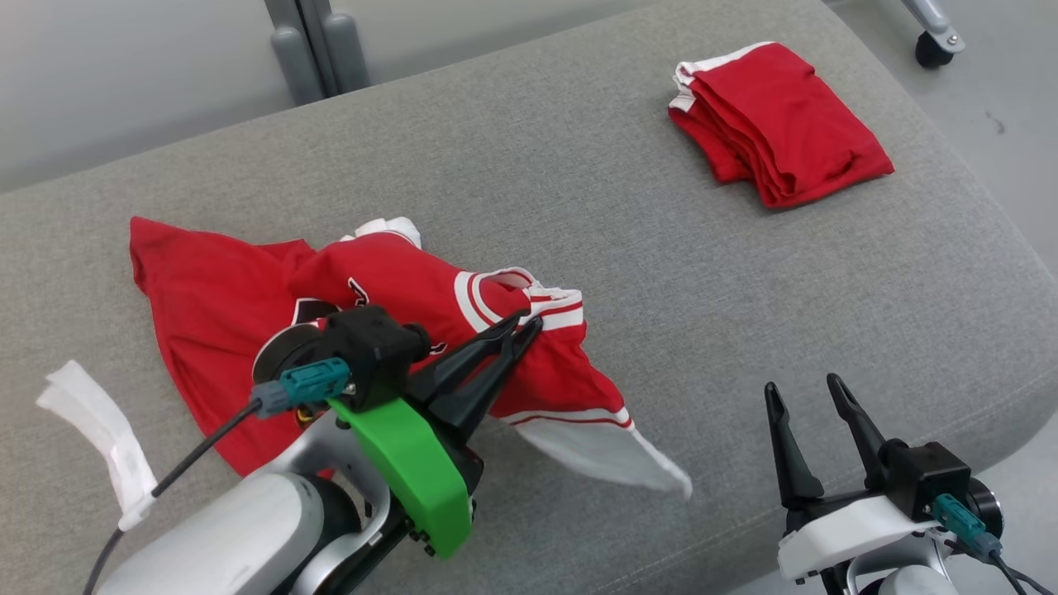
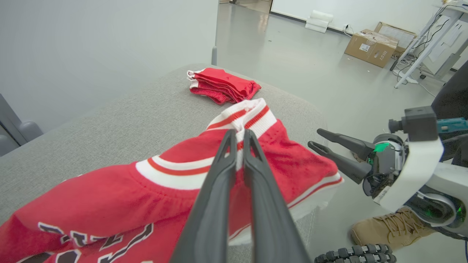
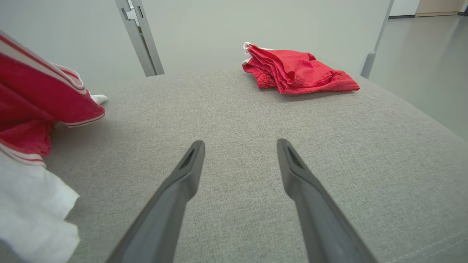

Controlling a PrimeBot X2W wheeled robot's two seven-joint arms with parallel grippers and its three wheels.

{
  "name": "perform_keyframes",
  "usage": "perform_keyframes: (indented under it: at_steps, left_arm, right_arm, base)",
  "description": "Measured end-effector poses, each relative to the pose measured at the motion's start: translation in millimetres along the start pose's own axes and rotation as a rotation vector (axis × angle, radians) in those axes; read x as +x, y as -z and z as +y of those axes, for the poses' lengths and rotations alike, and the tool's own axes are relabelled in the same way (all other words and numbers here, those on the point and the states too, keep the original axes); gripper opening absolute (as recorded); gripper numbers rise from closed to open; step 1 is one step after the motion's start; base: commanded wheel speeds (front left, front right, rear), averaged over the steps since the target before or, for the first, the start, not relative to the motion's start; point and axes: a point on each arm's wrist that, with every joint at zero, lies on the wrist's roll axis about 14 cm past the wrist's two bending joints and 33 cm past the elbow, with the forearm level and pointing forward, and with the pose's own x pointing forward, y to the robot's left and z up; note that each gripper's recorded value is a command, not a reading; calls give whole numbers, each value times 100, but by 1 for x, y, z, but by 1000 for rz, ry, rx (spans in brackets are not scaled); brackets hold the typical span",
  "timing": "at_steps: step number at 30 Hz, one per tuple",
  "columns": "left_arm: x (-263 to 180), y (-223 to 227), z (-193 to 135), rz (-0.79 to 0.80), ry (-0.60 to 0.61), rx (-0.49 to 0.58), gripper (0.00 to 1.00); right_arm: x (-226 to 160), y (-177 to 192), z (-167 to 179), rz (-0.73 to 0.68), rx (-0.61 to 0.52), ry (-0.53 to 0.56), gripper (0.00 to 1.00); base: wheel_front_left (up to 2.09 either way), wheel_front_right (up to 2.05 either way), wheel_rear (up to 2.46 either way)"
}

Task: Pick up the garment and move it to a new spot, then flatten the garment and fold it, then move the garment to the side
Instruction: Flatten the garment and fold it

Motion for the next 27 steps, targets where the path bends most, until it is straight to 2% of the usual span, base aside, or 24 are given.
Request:
perform_keyframes:
  at_steps: [4, 8, 18, 24, 25, 26, 27]
  left_arm:
    - [-7, -7, -10, 4, 19, -8, 0]
    - [11, 4, -17, 48, 50, -56, 0]
    - [90, 52, 39, 238, -4, 49, 0]
    - [127, 49, 92, 191, -78, 141, 0]
    - [135, 42, 103, 140, -113, 145, 55]
    - [140, 40, 109, 123, -129, 151, 100]
    - [144, 42, 116, 117, -141, 156, 100]
  right_arm:
    - [1, -1, 9, -6, 4, -27, 100]
    - [3, -5, 13, -16, 13, -39, 100]
    - [0, -7, -14, -13, 39, 60, 100]
    - [-5, 3, -30, 28, 61, 124, 100]
    - [-6, 6, -32, 39, 62, 135, 100]
    - [-7, 9, -34, 48, 62, 144, 100]
    - [-8, 13, -36, 63, 62, 153, 100]
  base:
    - [0, 0, 0]
    - [0, 0, 0]
    - [0, 0, 0]
    - [0, 0, 0]
    - [0, 0, 0]
    - [0, 0, 0]
    - [0, 0, 0]
